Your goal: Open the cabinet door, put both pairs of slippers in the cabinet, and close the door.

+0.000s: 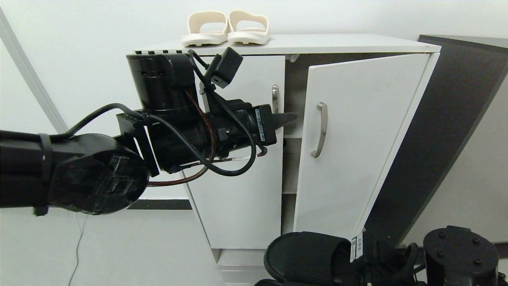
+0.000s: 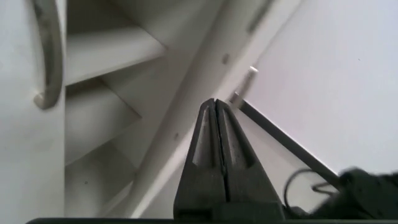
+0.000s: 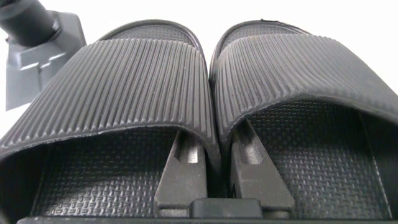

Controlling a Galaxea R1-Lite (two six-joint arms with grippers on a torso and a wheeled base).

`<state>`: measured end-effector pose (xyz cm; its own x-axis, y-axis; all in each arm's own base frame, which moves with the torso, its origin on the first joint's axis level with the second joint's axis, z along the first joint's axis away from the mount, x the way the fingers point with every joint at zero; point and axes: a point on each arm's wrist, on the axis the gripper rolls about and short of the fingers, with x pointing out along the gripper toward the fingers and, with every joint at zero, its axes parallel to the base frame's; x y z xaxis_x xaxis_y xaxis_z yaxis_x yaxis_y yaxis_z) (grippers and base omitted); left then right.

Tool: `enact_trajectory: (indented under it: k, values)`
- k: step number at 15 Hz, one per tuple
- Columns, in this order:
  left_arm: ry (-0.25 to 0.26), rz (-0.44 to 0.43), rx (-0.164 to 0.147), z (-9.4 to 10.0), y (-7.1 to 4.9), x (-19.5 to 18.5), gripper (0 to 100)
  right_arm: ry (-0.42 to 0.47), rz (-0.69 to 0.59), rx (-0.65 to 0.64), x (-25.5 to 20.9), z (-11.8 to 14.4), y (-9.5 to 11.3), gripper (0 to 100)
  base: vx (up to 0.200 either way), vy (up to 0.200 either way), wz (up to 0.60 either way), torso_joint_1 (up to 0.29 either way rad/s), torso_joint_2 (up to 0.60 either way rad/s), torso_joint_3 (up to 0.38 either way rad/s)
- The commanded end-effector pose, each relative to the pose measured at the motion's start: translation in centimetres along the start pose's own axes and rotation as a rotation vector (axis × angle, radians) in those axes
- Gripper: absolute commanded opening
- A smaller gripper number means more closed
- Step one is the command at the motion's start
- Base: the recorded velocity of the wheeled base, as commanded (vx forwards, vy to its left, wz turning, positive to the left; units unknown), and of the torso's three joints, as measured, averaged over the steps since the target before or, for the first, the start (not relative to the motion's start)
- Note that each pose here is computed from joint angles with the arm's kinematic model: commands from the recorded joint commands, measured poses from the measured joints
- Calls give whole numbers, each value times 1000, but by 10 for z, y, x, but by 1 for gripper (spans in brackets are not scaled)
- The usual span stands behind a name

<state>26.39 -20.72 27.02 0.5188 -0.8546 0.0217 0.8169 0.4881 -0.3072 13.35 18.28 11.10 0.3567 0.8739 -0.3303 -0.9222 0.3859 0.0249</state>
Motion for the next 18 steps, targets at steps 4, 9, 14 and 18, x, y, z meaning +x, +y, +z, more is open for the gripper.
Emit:
enact_trajectory:
  k: [4, 9, 14, 18]
  values:
    - [4, 34, -23, -5, 27, 28, 0, 37, 48, -8, 1, -8, 11, 0, 0, 0, 0, 0, 0, 0]
    - [-14, 54, -56, -4, 39, 42, 0, 60, 65, -10, 2, -13, 15, 0, -40, 0, 0, 0, 1, 0]
    - [23, 4, -56, -21, 29, 59, 0, 85, 71, -5, 6, -18, 15, 0, -160, 0, 0, 0, 3, 1]
    - [4, -104, -36, -31, -7, 67, 0, 100, 78, -14, 6, -21, 16, 0, 0, 0, 0, 0, 0, 0]
